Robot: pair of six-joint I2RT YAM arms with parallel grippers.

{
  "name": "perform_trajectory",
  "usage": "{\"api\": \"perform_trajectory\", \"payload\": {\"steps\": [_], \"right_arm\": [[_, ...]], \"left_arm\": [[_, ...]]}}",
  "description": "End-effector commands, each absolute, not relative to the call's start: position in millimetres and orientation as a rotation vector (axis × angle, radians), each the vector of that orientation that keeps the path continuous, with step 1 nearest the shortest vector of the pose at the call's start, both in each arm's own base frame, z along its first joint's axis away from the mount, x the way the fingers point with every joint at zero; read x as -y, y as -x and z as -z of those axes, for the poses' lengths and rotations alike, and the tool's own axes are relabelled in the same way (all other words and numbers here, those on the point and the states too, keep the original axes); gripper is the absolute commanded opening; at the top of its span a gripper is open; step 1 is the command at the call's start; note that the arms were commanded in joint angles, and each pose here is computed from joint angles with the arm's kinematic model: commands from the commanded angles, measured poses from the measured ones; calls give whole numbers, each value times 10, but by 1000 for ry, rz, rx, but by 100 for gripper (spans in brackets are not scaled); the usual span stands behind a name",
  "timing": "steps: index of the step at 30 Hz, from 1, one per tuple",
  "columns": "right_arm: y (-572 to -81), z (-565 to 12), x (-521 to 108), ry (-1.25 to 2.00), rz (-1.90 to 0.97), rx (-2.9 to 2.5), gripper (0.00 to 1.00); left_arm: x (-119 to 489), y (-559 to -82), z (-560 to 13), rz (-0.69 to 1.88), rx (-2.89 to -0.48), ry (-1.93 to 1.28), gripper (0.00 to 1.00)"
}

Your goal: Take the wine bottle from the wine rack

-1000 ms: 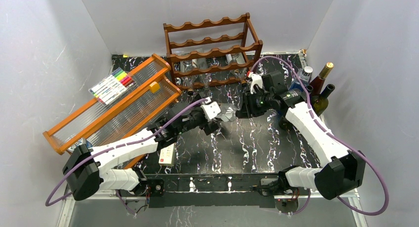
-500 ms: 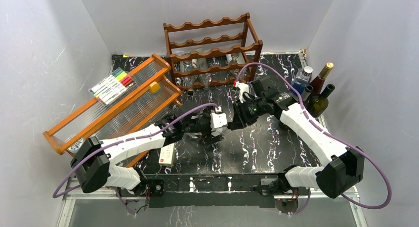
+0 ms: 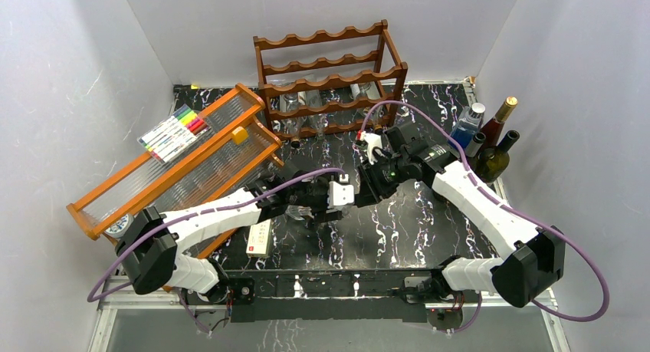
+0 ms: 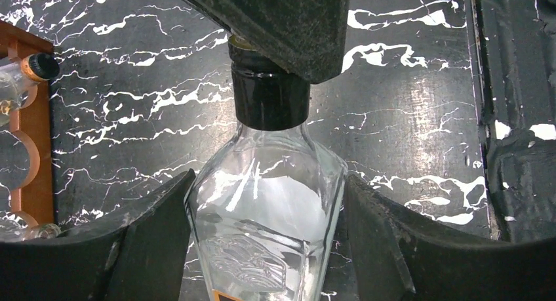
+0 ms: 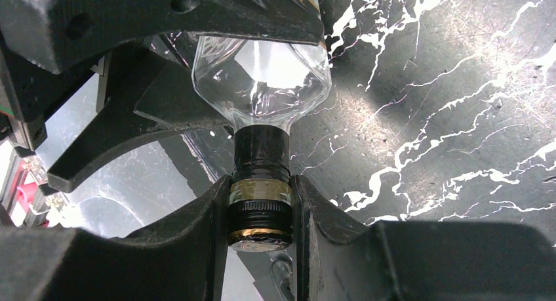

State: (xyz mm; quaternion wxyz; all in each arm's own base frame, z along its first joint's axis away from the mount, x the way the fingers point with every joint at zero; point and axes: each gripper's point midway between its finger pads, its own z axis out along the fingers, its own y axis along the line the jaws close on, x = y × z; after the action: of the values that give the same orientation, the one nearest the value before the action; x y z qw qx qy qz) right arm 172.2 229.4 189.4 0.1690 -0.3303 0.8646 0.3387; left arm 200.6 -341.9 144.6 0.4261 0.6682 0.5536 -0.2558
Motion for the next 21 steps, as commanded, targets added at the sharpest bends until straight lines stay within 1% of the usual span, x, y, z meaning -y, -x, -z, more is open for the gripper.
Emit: {"api": "perform_trajectory", "payload": {"steps": [1, 4, 5, 7, 8, 9, 11, 12, 14, 16, 19, 21], "right_arm": [[-1830, -2156, -2387, 956, -974, -2315, 0], [-1907, -2119, -2367, 910, -928, -2338, 0], [-1961, -2118, -2356, 880, -897, -2343, 3], [-2105, -2152, -2351, 781, -843, -2342, 15], [-2171, -2188, -2359, 721, -832, -2332, 20], [-2222, -2245, -2377, 670, -837, -2306, 30], [-2282, -2399, -2419, 584, -873, -2230, 57], [-2307, -2456, -2426, 538, -888, -2201, 66], [-2336, -2538, -2461, 462, -930, -2158, 80], [-2373, -2534, -2447, 379, -935, -2156, 91], [-2464, -2436, -2365, 219, -891, -2188, 97], [-2464, -2384, -2387, 183, -918, -2192, 98]], "left_arm": [[3364, -1992, -1290, 627, -1429, -1712, 60], [3370, -2083, -1347, 586, -1436, -1671, 43], [3373, -2110, -1367, 573, -1437, -1658, 38], [3378, -2176, -1409, 544, -1442, -1630, 21], [3389, -2204, -1439, 537, -1446, -1614, 9], [3393, -2222, -1467, 533, -1448, -1604, 0], [3406, -2261, -1532, 529, -1451, -1557, 0], [3408, -2293, -1543, 520, -1453, -1532, 0], [3395, -2351, -1707, 502, -1438, -1450, 0], [3397, -2398, -1819, 502, -1440, -1380, 0], [3397, -2458, -1951, 508, -1444, -1278, 0], [3386, -2510, -2024, 501, -1457, -1220, 0]]}}
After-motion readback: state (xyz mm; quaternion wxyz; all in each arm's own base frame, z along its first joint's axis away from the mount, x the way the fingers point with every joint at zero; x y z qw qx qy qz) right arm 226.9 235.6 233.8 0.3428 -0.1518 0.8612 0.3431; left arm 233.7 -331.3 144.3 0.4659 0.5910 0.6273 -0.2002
